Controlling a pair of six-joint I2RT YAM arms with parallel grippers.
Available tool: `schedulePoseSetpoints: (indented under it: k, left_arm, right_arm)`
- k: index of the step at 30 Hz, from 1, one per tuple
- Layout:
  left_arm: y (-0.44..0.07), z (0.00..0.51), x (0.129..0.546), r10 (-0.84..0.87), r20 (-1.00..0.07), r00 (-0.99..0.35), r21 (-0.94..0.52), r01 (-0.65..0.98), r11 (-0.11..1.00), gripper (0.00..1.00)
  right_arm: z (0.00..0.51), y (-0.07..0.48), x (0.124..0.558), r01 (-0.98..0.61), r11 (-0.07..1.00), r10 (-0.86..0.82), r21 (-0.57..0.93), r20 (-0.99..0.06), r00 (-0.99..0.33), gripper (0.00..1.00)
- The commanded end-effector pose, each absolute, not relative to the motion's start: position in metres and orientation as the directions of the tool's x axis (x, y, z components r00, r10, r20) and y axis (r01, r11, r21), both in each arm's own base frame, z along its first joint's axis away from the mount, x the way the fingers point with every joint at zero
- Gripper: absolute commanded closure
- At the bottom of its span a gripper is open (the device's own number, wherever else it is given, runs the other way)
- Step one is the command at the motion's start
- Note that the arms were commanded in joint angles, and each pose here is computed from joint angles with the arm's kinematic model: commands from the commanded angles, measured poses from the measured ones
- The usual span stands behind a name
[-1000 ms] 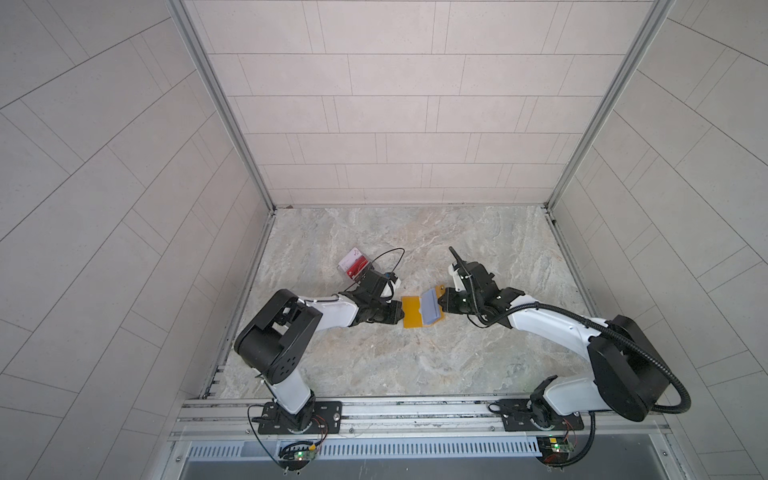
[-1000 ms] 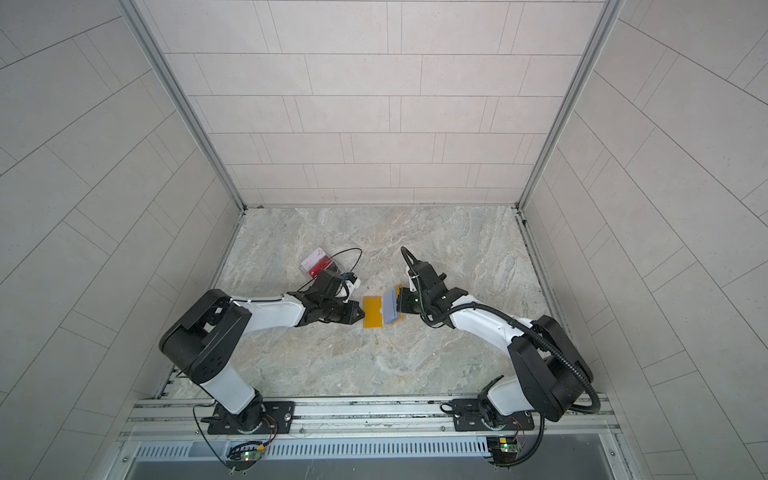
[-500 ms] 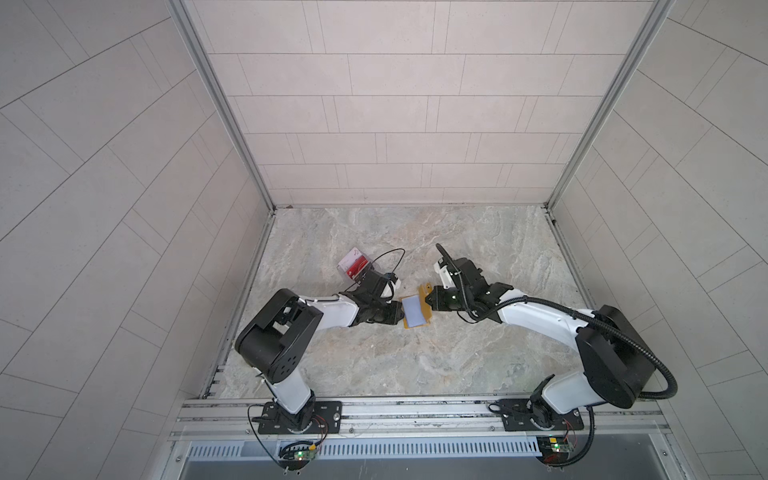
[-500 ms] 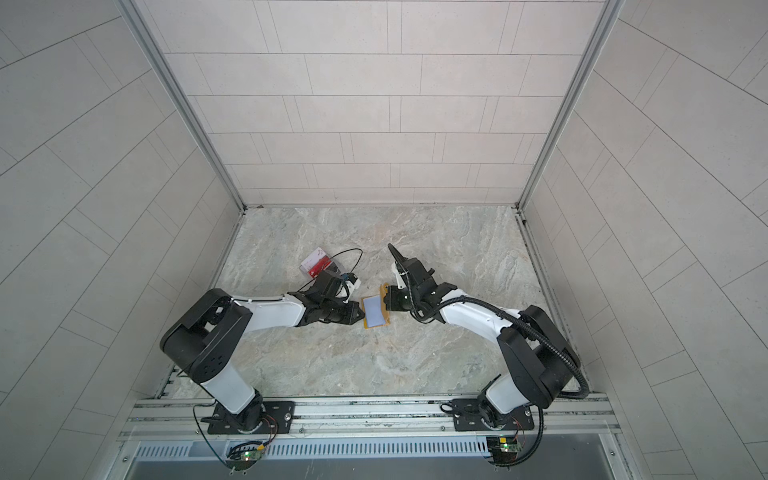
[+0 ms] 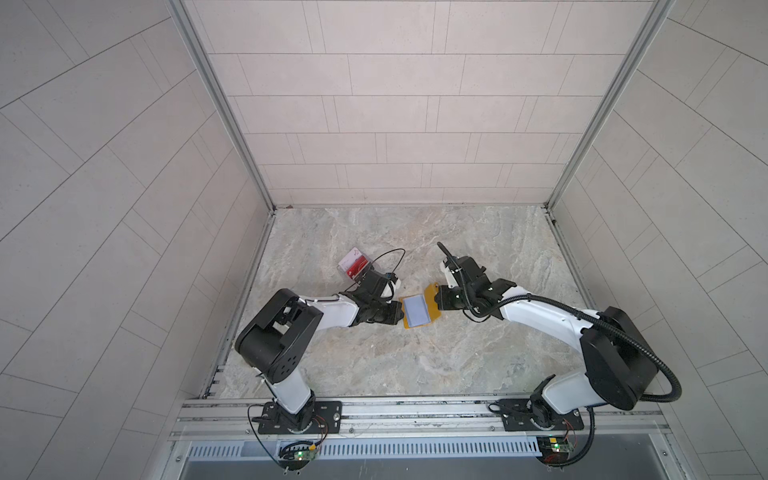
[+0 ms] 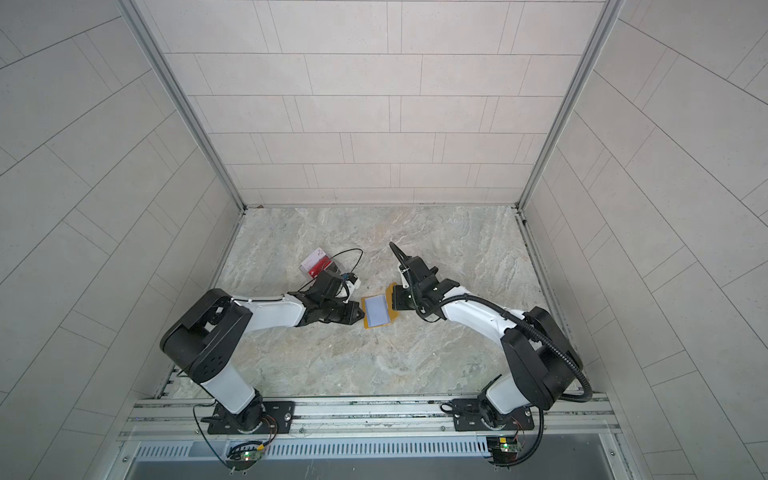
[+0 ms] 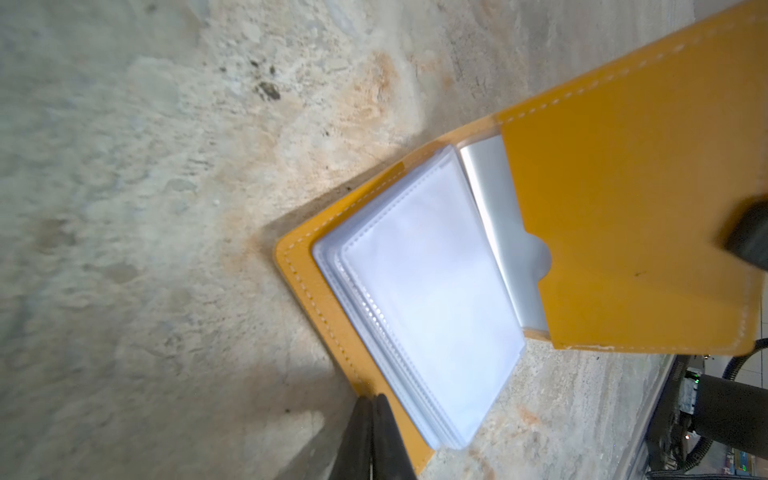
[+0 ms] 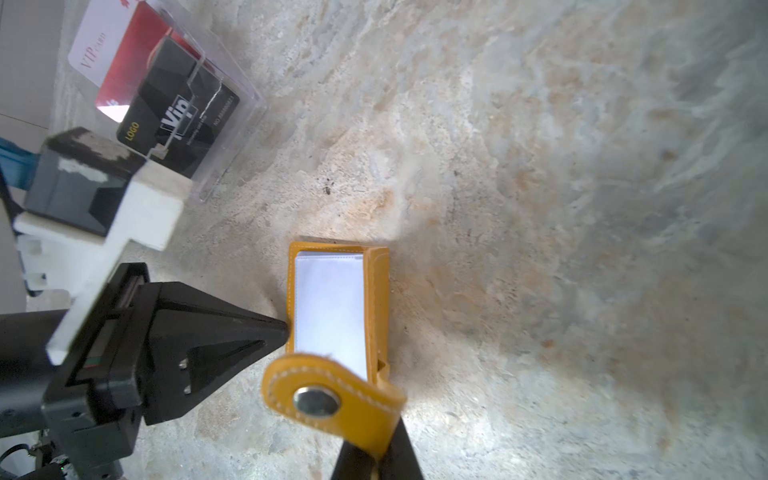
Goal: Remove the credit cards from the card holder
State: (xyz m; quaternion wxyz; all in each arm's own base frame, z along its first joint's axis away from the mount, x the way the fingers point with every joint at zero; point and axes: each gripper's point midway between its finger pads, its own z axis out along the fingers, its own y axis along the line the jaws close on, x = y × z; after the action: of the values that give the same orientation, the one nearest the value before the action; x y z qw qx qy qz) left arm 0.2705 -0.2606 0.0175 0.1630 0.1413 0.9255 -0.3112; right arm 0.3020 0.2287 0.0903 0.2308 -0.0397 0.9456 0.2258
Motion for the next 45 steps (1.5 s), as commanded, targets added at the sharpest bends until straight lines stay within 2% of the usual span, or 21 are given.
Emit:
schedulePoseSetpoints:
  k: [1,5,11,21,30,45]
  left_arm:
    - [-0.261,0.02,0.27,0.176,-0.396,-0.901,-0.517,0.377,0.768,0.92]
    - [-0.262,0.023,0.272,0.174,-0.405,-0.898,-0.516,0.381,0.767,0.92]
    - [-0.263,0.025,0.274,0.174,-0.411,-0.895,-0.514,0.385,0.766,0.91]
    - [-0.259,0.024,0.275,0.175,-0.413,-0.894,-0.496,0.381,0.78,0.91]
    - [-0.257,0.021,0.274,0.176,-0.409,-0.895,-0.487,0.377,0.788,0.9]
    - [-0.256,0.022,0.271,0.17,-0.412,-0.895,-0.493,0.376,0.784,0.89]
  right_arm:
    - [0.076,0.211,0.29,-0.162,0.928,-0.008,0.336,-0.417,-0.909,1.0]
    - [0.066,0.205,0.287,-0.156,0.939,-0.023,0.308,-0.395,-0.918,0.98]
    - [0.049,0.198,0.283,-0.149,0.952,-0.045,0.268,-0.359,-0.932,0.87]
    - [0.029,0.188,0.279,-0.138,0.967,-0.062,0.213,-0.331,-0.942,0.84]
    - [0.022,0.169,0.275,-0.13,0.986,-0.091,0.106,-0.315,-0.945,0.7]
    - [0.004,0.166,0.274,-0.119,0.99,-0.091,0.079,-0.295,-0.951,0.69]
